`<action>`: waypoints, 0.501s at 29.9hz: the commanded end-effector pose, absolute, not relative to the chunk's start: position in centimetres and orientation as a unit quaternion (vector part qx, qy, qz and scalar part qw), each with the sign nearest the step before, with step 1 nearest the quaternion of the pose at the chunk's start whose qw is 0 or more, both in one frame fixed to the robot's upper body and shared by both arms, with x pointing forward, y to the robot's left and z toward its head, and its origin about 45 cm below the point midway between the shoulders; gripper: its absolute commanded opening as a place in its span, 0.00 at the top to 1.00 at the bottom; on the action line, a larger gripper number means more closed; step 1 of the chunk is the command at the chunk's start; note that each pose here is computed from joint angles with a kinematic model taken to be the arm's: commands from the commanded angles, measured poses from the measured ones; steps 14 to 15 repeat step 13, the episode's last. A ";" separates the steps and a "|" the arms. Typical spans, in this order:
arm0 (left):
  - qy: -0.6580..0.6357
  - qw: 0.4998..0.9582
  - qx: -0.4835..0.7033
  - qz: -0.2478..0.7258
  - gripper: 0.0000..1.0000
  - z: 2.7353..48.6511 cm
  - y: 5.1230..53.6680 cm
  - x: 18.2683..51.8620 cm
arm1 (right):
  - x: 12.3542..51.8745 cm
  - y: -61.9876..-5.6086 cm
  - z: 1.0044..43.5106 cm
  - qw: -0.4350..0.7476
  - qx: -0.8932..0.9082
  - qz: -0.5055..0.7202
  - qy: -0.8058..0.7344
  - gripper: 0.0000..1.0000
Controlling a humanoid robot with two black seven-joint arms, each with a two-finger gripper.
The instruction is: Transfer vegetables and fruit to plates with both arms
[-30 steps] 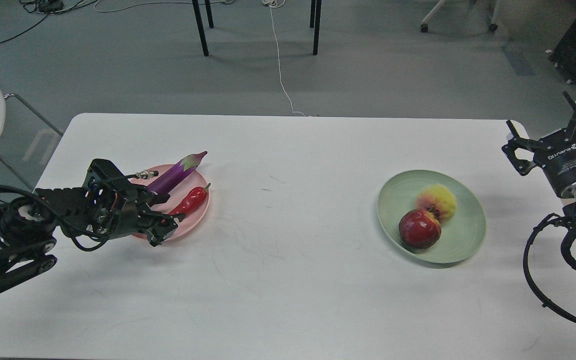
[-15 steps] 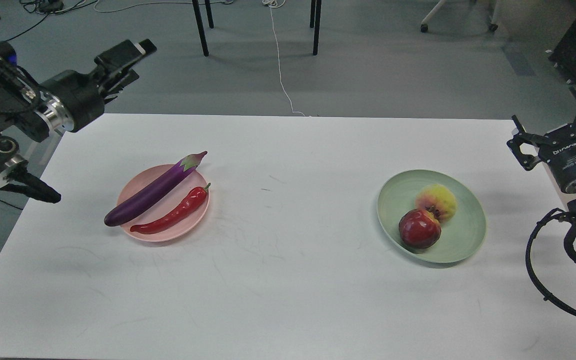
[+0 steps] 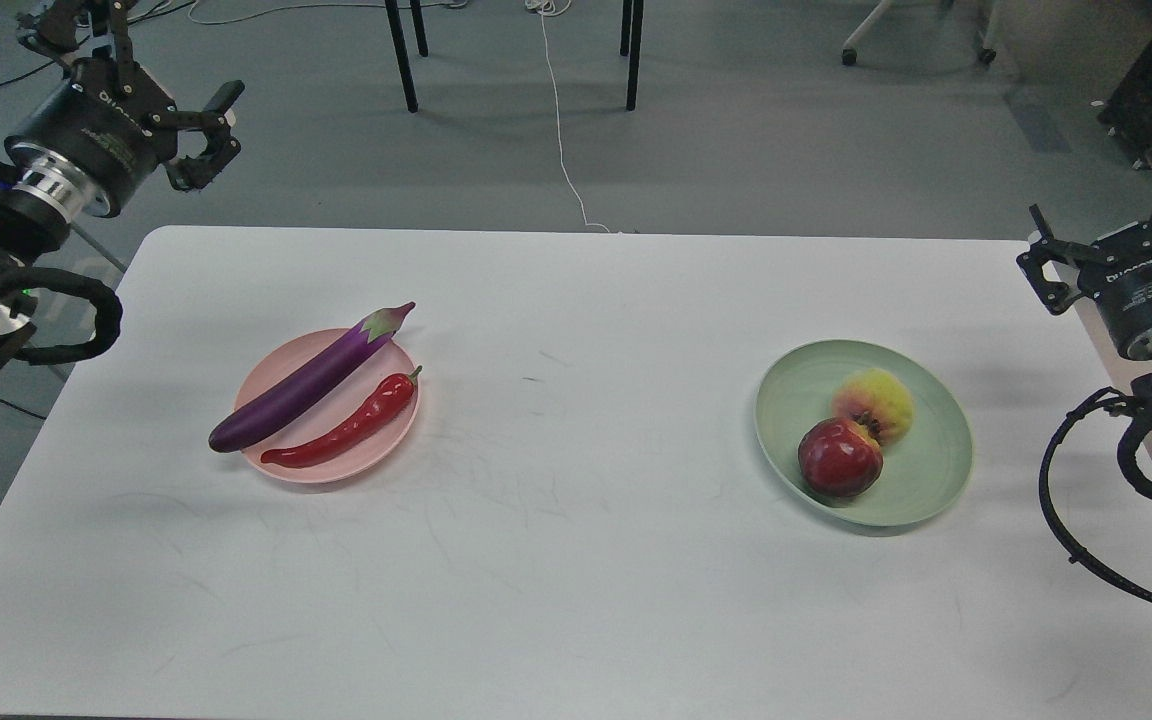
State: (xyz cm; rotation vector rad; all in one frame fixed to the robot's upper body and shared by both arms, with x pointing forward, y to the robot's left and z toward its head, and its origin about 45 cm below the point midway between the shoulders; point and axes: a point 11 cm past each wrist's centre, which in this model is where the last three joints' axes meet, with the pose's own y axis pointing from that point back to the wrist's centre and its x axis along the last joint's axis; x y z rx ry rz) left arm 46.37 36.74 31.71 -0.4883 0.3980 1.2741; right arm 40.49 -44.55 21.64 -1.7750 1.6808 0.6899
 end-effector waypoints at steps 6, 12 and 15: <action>0.237 0.703 -0.293 0.603 0.02 27.1 38.0 47.3 | 42.2 -42.2 20.8 0.323 -0.656 0.276 0.624 0.01; 0.255 0.698 -0.316 0.590 0.02 25.9 38.3 46.5 | 42.8 -40.4 20.6 0.330 -0.661 0.286 0.611 0.01; 0.257 0.698 -0.321 0.586 0.02 26.0 38.2 46.5 | 42.9 -40.3 20.7 0.332 -0.661 0.287 0.609 0.01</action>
